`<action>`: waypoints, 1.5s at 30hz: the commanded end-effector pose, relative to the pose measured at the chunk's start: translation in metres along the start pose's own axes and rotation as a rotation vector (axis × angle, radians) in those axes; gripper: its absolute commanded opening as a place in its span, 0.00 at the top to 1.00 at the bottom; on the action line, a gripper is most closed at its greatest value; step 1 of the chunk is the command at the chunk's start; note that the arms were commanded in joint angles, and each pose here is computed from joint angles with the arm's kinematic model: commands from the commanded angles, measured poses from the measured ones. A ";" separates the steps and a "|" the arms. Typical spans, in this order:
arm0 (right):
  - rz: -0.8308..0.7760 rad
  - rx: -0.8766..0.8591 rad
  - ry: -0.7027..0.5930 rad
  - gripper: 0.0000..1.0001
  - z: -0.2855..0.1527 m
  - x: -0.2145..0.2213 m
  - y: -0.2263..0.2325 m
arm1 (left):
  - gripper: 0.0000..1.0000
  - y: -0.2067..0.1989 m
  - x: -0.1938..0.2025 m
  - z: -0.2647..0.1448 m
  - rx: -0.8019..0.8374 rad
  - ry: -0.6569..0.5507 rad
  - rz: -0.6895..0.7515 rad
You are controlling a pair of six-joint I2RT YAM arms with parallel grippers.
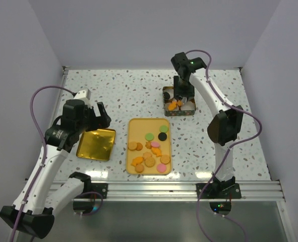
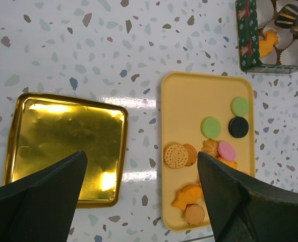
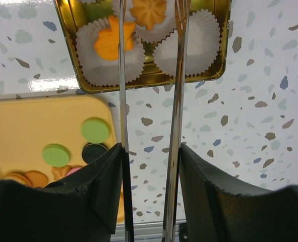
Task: Pack the cookies
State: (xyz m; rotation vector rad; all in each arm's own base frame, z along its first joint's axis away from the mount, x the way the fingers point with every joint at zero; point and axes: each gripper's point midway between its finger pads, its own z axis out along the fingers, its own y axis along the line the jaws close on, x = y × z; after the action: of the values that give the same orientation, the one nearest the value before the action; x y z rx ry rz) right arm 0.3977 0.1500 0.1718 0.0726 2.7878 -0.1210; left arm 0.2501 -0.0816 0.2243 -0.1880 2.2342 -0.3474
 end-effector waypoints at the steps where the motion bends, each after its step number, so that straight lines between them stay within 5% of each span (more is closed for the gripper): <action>1: -0.001 0.010 -0.073 0.51 -0.022 -0.017 -0.009 | 0.04 -0.010 -0.019 -0.013 0.041 -0.068 0.007; 19: -0.008 -0.137 -0.122 0.51 -0.086 0.059 0.024 | 0.04 -0.005 0.000 -0.035 0.058 -0.058 -0.009; 33: -0.056 -0.207 -0.016 0.51 -0.076 0.165 0.058 | 0.04 -0.004 0.019 -0.042 0.086 -0.033 -0.031; 45: -0.089 -0.201 0.008 0.51 -0.068 0.190 0.071 | 0.04 0.005 0.034 -0.055 0.066 -0.020 -0.040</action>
State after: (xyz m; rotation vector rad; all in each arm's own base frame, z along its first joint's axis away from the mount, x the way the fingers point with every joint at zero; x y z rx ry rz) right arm 0.1983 0.2290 0.1541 -0.1491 2.8441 0.0823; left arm 0.1916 -0.0747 0.2336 -0.1905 2.1825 -0.4300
